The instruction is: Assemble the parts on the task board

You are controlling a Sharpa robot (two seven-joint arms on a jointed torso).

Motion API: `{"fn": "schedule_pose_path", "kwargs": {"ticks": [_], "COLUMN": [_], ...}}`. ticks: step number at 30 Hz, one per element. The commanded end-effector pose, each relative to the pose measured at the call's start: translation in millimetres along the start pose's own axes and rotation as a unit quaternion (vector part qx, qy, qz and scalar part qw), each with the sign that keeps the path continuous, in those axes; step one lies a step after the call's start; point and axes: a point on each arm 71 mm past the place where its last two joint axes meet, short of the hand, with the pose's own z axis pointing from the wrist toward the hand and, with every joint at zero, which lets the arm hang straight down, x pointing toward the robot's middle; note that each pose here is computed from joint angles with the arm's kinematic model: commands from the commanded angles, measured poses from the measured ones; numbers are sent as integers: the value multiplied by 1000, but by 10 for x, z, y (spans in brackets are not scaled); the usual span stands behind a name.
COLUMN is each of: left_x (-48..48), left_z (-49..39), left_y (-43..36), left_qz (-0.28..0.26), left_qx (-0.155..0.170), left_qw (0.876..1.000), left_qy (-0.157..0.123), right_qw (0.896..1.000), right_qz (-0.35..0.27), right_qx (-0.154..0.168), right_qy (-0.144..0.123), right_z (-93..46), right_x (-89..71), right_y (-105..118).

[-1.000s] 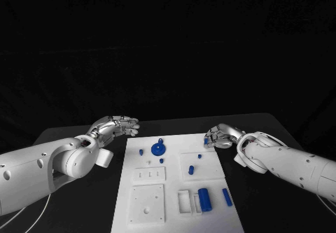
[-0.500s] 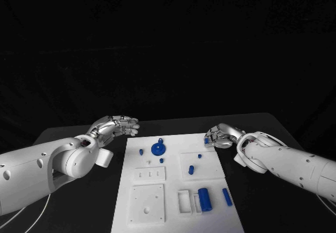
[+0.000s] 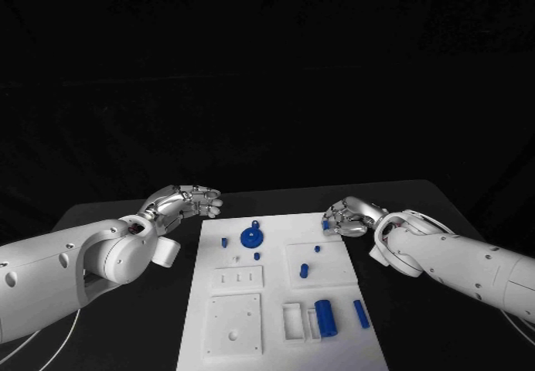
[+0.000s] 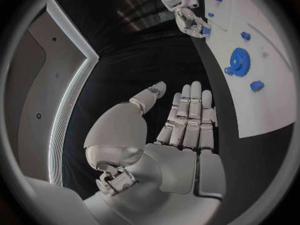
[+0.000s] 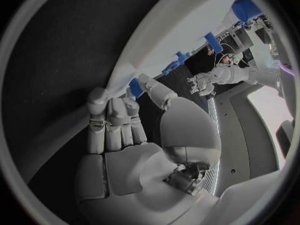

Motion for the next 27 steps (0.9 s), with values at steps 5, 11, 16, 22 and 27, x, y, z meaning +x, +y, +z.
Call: {"fn": "schedule_pose_path", "kwargs": {"ticks": [5,11,16,22,27], "left_x": [65,120,199,310,411], "left_z": [7,30,64,104,123], "left_y": [22,61,69,41,29], "left_qz": [20,32,53,82,106], "left_qx": [-22,-55,-89,-121,-144], "left_qw": [999,997,994,987,981], "left_qy": [29,31,43,61,76], "right_qw": [1000,999,998,997,996], "right_qz": [-18,-45,-60,-71,-78], "right_qx": [-4,-12,-24,-33,-45], "right_qy": [-7,-7,-1,8,15], "right_z": [24,100,151,191,203], "right_x": [-49,-147,-149,-78,3], "right_y": [160,431,709,997,1193]}}
